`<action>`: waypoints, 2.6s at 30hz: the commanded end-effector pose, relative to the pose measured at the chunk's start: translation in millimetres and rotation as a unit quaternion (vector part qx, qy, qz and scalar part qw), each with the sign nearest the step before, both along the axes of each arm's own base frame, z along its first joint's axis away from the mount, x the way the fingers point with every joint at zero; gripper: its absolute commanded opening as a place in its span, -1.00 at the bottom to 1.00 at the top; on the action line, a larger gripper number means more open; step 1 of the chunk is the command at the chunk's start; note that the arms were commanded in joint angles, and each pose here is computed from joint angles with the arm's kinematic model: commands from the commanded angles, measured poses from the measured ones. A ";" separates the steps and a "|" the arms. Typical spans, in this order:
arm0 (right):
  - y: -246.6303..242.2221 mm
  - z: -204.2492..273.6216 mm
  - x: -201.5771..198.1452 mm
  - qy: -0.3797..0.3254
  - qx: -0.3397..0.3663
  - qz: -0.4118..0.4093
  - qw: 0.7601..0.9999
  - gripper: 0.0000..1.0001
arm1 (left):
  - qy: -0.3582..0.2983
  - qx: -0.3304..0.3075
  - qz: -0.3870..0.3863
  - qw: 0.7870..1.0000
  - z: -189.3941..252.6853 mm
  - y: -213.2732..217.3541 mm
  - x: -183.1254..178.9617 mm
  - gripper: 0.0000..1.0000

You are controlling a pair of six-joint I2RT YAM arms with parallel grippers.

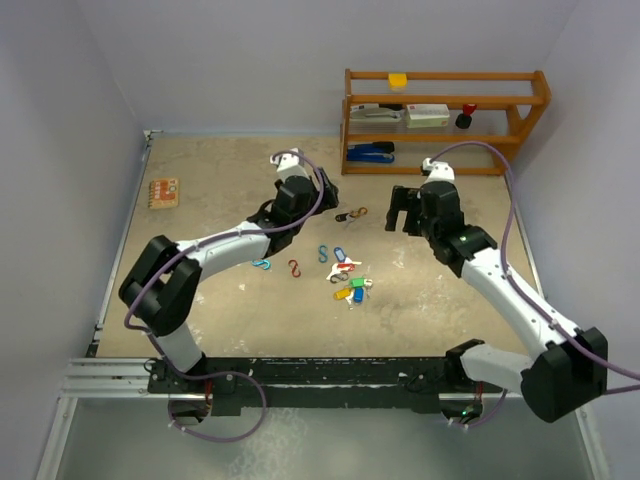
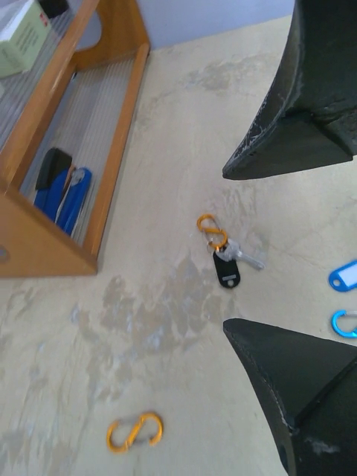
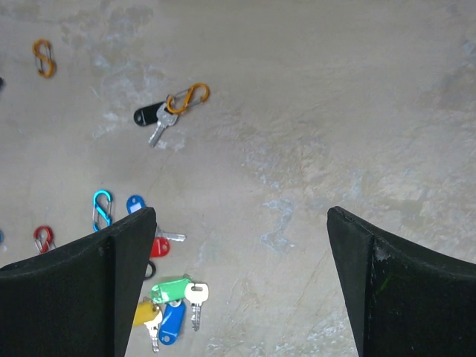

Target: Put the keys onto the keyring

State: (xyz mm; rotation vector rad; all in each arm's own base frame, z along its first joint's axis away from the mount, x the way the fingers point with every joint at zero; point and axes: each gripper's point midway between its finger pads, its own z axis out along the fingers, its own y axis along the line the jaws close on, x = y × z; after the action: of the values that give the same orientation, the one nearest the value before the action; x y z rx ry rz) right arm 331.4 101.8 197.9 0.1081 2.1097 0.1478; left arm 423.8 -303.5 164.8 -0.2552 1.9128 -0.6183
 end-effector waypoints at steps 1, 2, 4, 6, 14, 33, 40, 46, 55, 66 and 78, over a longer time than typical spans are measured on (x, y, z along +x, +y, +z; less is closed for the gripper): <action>25.8 2.7 10.3 0.013 0.012 0.062 0.998 1.00 | 0.030 0.060 0.074 0.995 -3.6 46.1 -10.5 0.45; 32.5 -2.0 10.5 0.022 0.018 0.075 0.997 0.98 | 0.036 0.069 0.085 0.993 -6.5 53.3 -13.6 0.45; 44.9 -9.2 10.8 0.036 0.024 0.095 0.995 0.95 | 0.045 0.089 0.108 0.989 -11.8 68.1 -19.1 0.45; 54.2 -15.9 10.9 0.046 0.019 0.104 0.993 0.94 | 0.053 0.105 0.124 0.985 -17.3 79.3 -23.7 0.45; 69.2 -24.6 12.5 0.061 0.018 0.117 0.991 0.93 | 0.090 0.134 0.123 0.979 -43.4 91.0 -38.0 0.41; 74.1 -34.1 13.5 0.072 0.017 0.119 0.990 0.92 | 0.155 0.190 0.097 0.965 -80.4 77.5 -105.0 0.26; 68.1 -31.4 11.4 0.066 0.011 0.110 0.992 0.93 | 0.173 0.211 0.085 0.958 -103.4 70.5 -117.3 0.26; 66.2 -30.5 11.6 0.065 0.009 0.105 0.992 0.93 | 0.183 0.217 0.082 0.955 -117.2 73.8 -123.4 0.24; 65.2 -32.3 8.6 0.070 0.010 0.104 0.992 0.94 | 0.195 0.215 0.073 0.954 -129.5 72.3 -129.5 0.21; 65.3 -33.1 7.0 0.074 0.012 0.103 0.992 0.94 | 0.200 0.217 0.068 0.953 -139.9 69.0 -130.3 0.08; 66.4 -33.1 5.8 0.075 0.014 0.107 0.991 0.95 | 0.203 0.226 0.070 0.950 -147.4 70.2 -130.2 -0.21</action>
State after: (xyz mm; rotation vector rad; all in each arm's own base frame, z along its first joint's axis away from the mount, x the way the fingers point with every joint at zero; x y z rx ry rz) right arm 335.3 166.4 142.8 -0.1067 2.3206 0.2838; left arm 292.1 -229.8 20.6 -0.2201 2.3538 -0.0076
